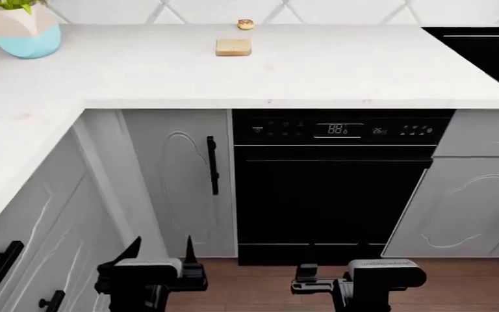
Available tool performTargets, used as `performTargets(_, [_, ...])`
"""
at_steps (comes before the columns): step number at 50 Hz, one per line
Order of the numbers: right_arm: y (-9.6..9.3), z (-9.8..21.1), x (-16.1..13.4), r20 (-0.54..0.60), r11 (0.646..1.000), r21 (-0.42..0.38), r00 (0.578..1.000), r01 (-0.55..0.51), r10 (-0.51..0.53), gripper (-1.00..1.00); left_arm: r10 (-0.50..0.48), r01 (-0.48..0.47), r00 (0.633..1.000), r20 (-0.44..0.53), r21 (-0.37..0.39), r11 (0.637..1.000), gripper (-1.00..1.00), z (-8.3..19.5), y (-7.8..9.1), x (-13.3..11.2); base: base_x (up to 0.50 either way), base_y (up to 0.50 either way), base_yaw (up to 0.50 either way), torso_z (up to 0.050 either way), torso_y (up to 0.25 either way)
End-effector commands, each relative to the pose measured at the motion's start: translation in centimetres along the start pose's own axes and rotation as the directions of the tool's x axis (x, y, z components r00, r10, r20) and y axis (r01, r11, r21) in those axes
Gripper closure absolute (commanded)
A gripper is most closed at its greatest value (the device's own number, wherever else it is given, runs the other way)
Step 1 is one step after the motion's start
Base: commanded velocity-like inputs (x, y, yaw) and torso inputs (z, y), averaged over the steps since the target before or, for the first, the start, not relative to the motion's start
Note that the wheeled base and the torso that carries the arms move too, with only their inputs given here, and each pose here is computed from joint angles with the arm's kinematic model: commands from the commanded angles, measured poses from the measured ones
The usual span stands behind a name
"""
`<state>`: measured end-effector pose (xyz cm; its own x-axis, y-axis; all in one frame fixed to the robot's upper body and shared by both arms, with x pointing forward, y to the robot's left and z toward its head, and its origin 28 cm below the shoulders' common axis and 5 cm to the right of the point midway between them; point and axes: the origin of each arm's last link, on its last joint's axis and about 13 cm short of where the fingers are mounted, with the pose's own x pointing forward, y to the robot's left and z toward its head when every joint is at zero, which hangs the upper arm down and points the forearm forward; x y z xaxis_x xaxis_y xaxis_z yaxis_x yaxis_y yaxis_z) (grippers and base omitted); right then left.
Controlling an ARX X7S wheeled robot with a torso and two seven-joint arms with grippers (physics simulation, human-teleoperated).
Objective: Pick the sandwich bread from the counter and place it in the cabinet.
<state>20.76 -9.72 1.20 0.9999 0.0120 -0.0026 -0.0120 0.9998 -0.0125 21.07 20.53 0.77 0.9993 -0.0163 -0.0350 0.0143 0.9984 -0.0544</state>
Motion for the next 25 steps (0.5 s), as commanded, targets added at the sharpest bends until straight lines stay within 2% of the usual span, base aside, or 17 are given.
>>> performTargets(1, [0.0, -0.1, -0.1, 0.000, 1.000, -0.005, 1.000, -0.004, 0.004, -1.00, 0.008, -0.008, 1.000, -0.001, -0.021, 1.000, -1.00, 0.3, 0.1, 0.1, 0.00, 0.00, 0.00, 0.041, 0.139])
performTargets(11, [0.0, -0.2, -0.1, -0.001, 1.000, 0.009, 1.000, -0.006, 0.006, -1.00, 0.005, -0.005, 1.000, 0.006, -0.008, 1.000, -1.00, 0.4, 0.0, 0.2, 0.00, 0.00, 0.00, 0.041, 0.140])
performTargets(17, [-0.1, 0.1, -0.1, 0.005, 1.000, 0.020, 1.000, 0.001, -0.001, -1.00, 0.007, -0.007, 1.000, 0.028, 0.031, 0.999, -1.00, 0.5, 0.0, 0.2, 0.00, 0.00, 0.00, 0.041, 0.142])
performTargets(22, [-0.1, 0.5, -0.1, 0.018, 1.000, 0.031, 1.000, -0.003, 0.003, -1.00, 0.005, -0.007, 0.999, 0.040, 0.073, 0.997, -1.00, 0.9, 0.0, 0.0, 0.20, -0.04, 0.00, 0.002, 0.008])
performTargets(25, [-0.1, 2.0, -0.2, 0.049, 0.999, 0.034, 0.999, -0.009, 0.008, -1.00, -0.004, -0.001, 0.998, 0.060, 0.093, 0.996, -1.00, 2.6, 0.0, -0.2, 0.35, -0.06, 0.00, 0.000, 0.000])
